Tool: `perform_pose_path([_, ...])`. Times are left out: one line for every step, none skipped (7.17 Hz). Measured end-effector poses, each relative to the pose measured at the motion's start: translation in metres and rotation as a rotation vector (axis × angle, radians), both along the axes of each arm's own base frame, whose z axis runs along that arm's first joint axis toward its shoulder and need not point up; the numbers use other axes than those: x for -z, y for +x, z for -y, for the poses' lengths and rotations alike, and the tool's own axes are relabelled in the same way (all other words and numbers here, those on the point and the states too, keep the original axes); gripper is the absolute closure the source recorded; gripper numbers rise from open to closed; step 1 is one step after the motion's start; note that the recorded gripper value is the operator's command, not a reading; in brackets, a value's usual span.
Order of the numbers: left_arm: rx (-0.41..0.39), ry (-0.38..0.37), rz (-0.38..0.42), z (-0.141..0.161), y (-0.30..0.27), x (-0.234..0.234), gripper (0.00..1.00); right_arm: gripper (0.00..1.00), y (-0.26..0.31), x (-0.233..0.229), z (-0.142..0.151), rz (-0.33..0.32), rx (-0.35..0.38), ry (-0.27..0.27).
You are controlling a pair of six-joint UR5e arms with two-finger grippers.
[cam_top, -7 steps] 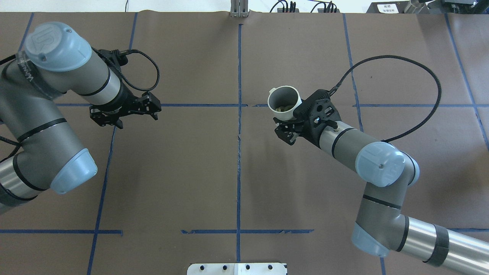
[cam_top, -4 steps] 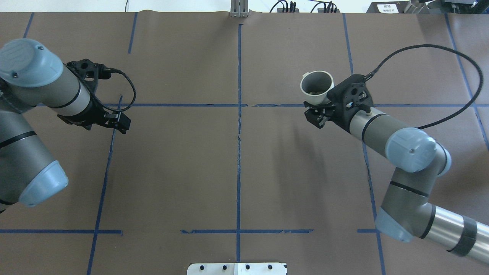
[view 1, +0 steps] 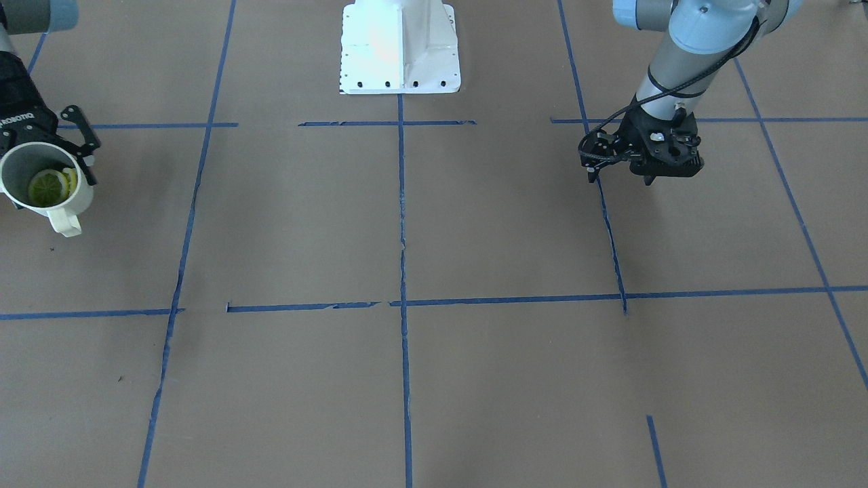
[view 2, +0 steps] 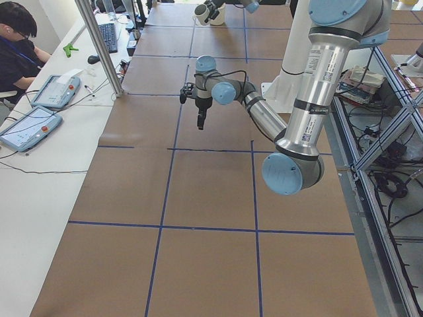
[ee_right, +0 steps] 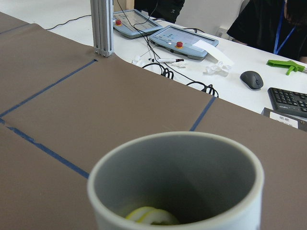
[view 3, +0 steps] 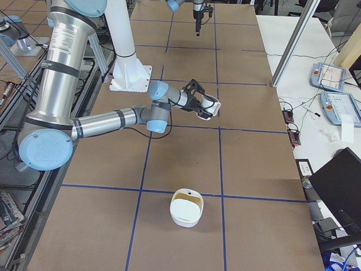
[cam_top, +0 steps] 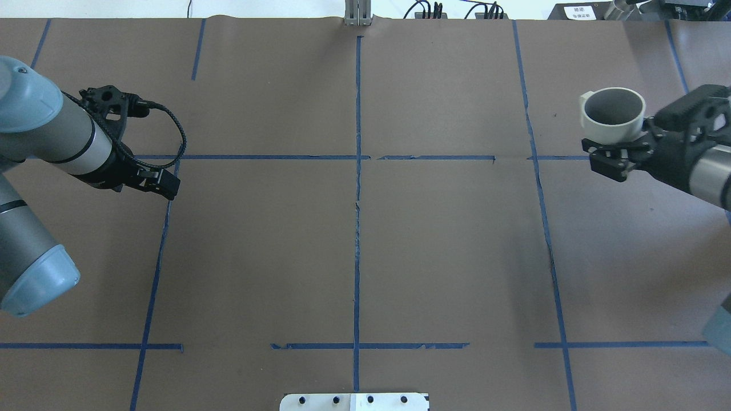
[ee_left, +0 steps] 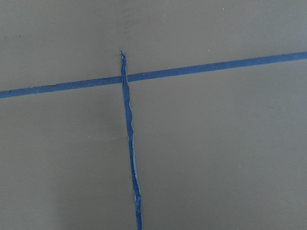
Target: Left arm hands cup to right arm to dump lemon
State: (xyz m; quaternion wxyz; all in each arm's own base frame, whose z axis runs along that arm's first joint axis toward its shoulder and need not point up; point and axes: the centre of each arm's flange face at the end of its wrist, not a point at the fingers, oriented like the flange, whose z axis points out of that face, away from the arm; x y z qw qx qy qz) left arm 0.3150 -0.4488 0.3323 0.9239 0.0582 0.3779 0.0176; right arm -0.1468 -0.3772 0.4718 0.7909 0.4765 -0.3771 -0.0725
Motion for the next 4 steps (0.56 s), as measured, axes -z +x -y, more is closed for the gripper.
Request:
perform_pose_path([0.008, -0.005, -0.007, -0.001, 0.0, 0.002, 0.0, 0.95, 0.033, -0.038, -0.008, 0.03, 0.018, -0.004])
perform_pose_path([0.014, -0.007, -0.014, -0.001, 0.001, 0.004, 0.0, 0.95, 0.064, -0.077, -0.017, 0.056, 0.023, -0.008])
perform_pose_path([0.019, -0.009, -0.021, -0.001, 0.001, 0.005, 0.0, 0.95, 0.09, -0.114, -0.031, 0.08, 0.012, -0.007])
perform_pose_path([0.023, -0.011, -0.026, -0.001, 0.002, 0.006, 0.0, 0.96, 0.111, -0.147, -0.05, 0.12, -0.009, -0.017])
